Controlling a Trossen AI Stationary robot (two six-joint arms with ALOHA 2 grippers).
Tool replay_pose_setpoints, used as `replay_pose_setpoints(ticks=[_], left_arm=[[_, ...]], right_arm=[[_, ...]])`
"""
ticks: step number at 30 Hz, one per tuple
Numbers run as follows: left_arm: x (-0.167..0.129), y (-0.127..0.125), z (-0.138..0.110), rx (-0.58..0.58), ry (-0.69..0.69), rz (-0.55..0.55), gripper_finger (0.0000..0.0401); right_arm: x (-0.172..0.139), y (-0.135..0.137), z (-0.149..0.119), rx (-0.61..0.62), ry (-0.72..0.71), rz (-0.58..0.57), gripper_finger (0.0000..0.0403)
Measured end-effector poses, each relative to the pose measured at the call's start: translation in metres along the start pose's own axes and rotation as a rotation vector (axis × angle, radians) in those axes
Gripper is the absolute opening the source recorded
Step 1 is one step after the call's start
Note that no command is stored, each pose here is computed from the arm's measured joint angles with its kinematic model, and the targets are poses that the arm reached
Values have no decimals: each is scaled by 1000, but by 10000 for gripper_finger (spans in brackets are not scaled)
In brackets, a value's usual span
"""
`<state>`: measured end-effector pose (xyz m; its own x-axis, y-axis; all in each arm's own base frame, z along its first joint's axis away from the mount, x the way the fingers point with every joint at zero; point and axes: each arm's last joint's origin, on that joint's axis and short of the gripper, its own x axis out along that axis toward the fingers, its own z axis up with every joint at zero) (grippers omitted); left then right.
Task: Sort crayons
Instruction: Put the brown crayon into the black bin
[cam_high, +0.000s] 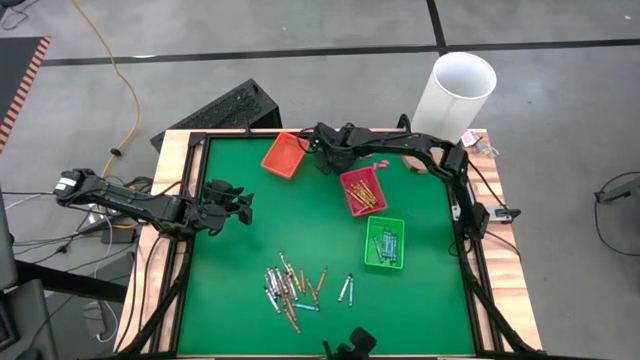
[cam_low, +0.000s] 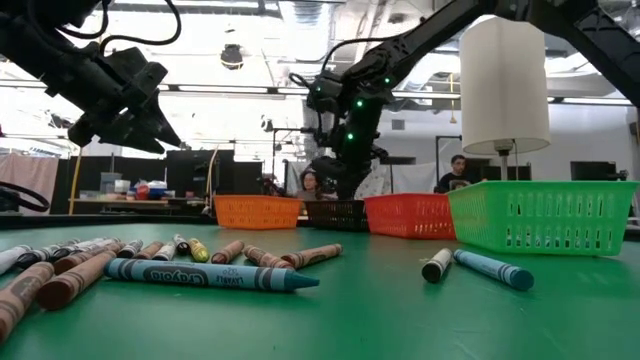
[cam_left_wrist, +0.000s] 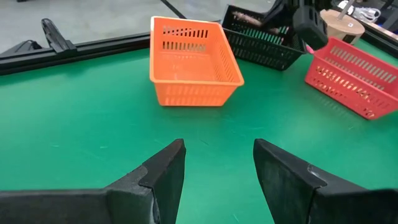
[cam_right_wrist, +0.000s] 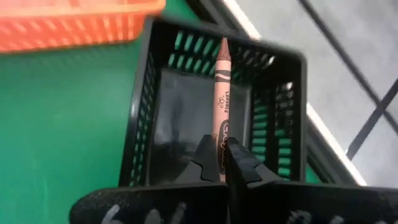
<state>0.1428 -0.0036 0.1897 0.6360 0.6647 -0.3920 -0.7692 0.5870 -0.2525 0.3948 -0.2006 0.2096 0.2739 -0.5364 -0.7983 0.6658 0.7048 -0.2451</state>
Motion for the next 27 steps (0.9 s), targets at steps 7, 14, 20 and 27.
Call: replay_pose_setpoints(ticks=[7, 14, 20, 27], left_arm=[[0, 0, 0, 8, 0, 0, 180], [0, 0, 0, 8, -1, 1, 180], [0, 0, 0, 8, -2, 2, 180], [0, 0, 0, 8, -2, 2, 180]], right_arm=[[3, -7, -1, 44, 35, 60, 3], [4, -8, -3, 67, 69, 117, 3], [4, -8, -4, 69, 76, 143, 5], [4, -8, -4, 66, 83, 142, 32]])
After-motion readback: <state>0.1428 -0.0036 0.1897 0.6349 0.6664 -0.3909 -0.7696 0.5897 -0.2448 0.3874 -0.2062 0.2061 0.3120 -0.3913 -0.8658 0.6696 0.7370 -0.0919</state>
